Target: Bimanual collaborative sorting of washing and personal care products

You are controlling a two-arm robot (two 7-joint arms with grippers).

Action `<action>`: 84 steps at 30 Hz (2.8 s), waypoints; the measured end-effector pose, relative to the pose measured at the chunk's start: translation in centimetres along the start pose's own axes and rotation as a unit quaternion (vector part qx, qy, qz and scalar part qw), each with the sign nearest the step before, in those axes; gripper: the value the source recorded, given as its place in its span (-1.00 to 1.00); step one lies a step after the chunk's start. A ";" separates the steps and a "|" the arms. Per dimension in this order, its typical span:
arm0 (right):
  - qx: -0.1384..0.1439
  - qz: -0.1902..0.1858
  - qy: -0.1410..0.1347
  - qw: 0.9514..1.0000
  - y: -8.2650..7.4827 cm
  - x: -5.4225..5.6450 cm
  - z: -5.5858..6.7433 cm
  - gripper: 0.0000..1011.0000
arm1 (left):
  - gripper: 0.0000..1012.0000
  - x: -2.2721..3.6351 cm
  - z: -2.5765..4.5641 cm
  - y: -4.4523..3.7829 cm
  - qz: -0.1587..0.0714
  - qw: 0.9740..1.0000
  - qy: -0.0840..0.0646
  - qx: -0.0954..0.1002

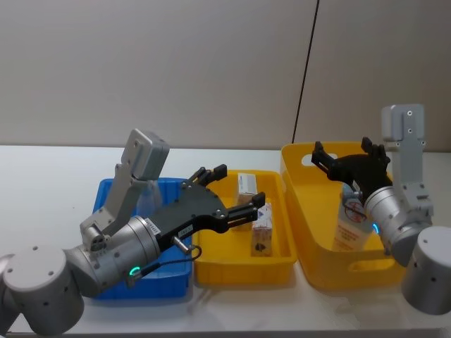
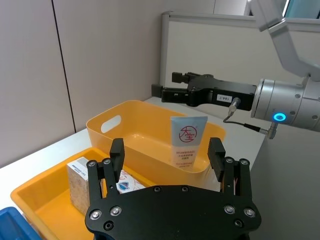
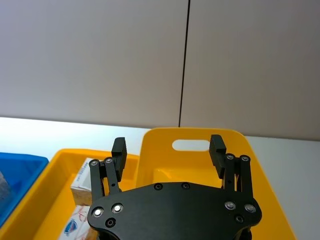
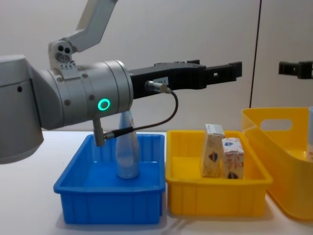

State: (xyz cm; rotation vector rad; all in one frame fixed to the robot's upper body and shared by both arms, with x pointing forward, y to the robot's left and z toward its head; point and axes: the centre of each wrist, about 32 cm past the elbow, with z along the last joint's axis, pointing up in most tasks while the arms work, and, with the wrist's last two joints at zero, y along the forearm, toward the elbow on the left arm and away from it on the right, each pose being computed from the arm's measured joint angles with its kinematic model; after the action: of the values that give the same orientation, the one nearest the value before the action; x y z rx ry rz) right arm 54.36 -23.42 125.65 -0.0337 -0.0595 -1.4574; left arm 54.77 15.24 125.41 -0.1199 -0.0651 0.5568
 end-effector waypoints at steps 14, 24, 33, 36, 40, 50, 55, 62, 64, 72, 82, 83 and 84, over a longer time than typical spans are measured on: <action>0.006 0.013 0.000 1.000 -1.2 0.0 -0.9 0.99 | 0.98 -0.20 -0.58 0.92 0.035 0.999 -0.013 0.011; 0.015 0.040 -0.001 0.999 -3.6 -0.3 -2.8 0.99 | 0.98 -0.70 -1.62 2.71 0.104 0.993 -0.043 0.028; 0.021 0.067 0.002 0.998 -6.0 -0.6 -4.4 0.99 | 0.98 -1.28 -2.59 4.54 0.171 0.981 -0.076 0.043; 0.023 0.077 0.003 0.997 -6.9 -0.7 -4.9 0.99 | 0.98 -1.41 -2.79 4.95 0.186 0.978 -0.083 0.046; 0.025 0.089 0.006 0.996 -7.9 -0.9 -5.5 0.99 | 0.98 -1.66 -3.13 5.63 0.210 0.972 -0.097 0.051; 0.029 0.111 0.013 0.993 -9.9 -1.3 -6.5 0.99 | 0.98 -2.31 -3.84 7.20 0.263 0.954 -0.129 0.058; 0.029 0.114 0.013 0.993 -10.1 -1.3 -6.6 0.99 | 0.98 -2.40 -3.93 7.41 0.270 0.952 -0.133 0.059; 0.029 0.114 0.013 0.993 -10.1 -1.3 -6.6 0.99 | 0.98 -2.41 -3.95 7.44 0.271 0.951 -0.134 0.059; 0.029 0.113 0.013 0.993 -10.1 -1.3 -6.6 0.99 | 0.98 -2.41 -3.95 7.44 0.271 0.951 -0.134 0.059; 0.029 0.113 0.013 0.993 -10.1 -1.3 -6.6 0.99 | 0.98 -2.43 -3.96 7.44 0.271 0.951 -0.134 0.059; 0.029 0.113 0.013 0.993 -10.1 -1.3 -6.6 0.99 | 0.98 -2.43 -3.96 7.44 0.271 0.951 -0.134 0.059; 0.029 0.113 0.013 0.993 -10.1 -1.3 -6.6 0.99 | 0.98 -2.43 -3.96 7.44 0.271 0.951 -0.134 0.059; 0.029 0.113 0.013 0.993 -10.1 -1.2 -6.6 0.99 | 0.98 -2.43 -3.96 7.44 0.271 0.951 -0.134 0.059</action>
State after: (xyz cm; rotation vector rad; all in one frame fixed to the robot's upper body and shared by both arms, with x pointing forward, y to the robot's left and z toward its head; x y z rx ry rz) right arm 44.33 -23.71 118.87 0.0261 -0.0749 -1.2295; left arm 49.20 19.84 120.44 0.0606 -0.2680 1.1236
